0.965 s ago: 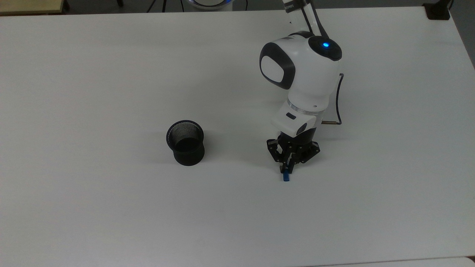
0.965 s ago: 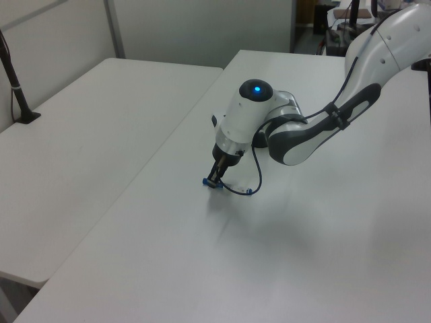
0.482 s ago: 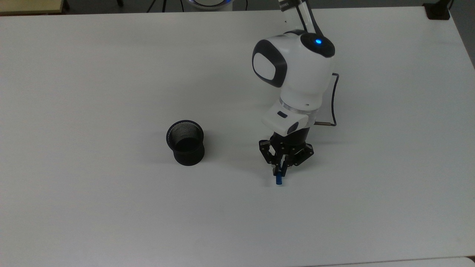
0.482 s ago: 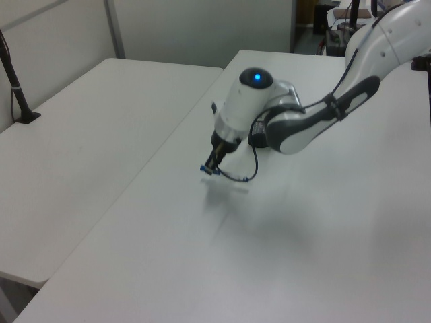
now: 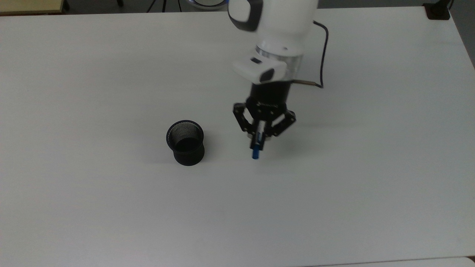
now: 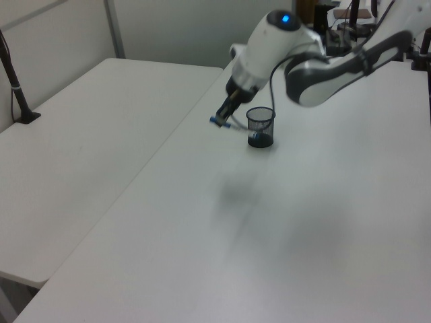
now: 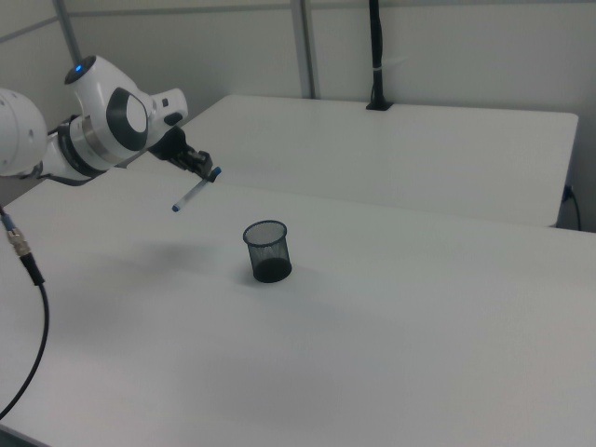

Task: Insert the marker
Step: 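Lift the marker and carry it over the black mesh cup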

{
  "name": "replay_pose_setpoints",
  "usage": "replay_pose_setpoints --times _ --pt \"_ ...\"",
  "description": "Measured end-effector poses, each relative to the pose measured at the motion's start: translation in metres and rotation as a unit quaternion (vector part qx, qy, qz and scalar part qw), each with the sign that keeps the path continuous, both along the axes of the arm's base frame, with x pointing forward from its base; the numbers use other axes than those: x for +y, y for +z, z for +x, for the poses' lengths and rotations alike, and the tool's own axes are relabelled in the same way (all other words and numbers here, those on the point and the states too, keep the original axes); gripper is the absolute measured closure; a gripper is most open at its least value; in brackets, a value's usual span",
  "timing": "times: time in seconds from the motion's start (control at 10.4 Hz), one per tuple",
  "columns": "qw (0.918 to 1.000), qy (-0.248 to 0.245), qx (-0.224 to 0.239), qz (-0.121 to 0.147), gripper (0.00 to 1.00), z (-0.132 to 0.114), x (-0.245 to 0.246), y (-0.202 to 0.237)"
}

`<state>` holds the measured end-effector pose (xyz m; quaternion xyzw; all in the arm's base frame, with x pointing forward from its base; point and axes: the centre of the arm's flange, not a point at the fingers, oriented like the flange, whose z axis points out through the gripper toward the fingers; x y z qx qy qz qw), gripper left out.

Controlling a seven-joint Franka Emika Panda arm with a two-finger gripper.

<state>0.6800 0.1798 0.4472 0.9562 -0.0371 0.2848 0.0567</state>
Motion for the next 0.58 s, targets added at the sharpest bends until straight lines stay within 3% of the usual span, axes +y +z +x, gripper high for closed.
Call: replay_pose_setpoints --times 0.29,0.58 --pt "0.9988 -0.048 -0.008 -0.002 0.84 -0.02 -0.069 0.031" --pt "0.9968 -0.072 -0.022 -0.027 0.84 -0.026 -0.122 0.03"
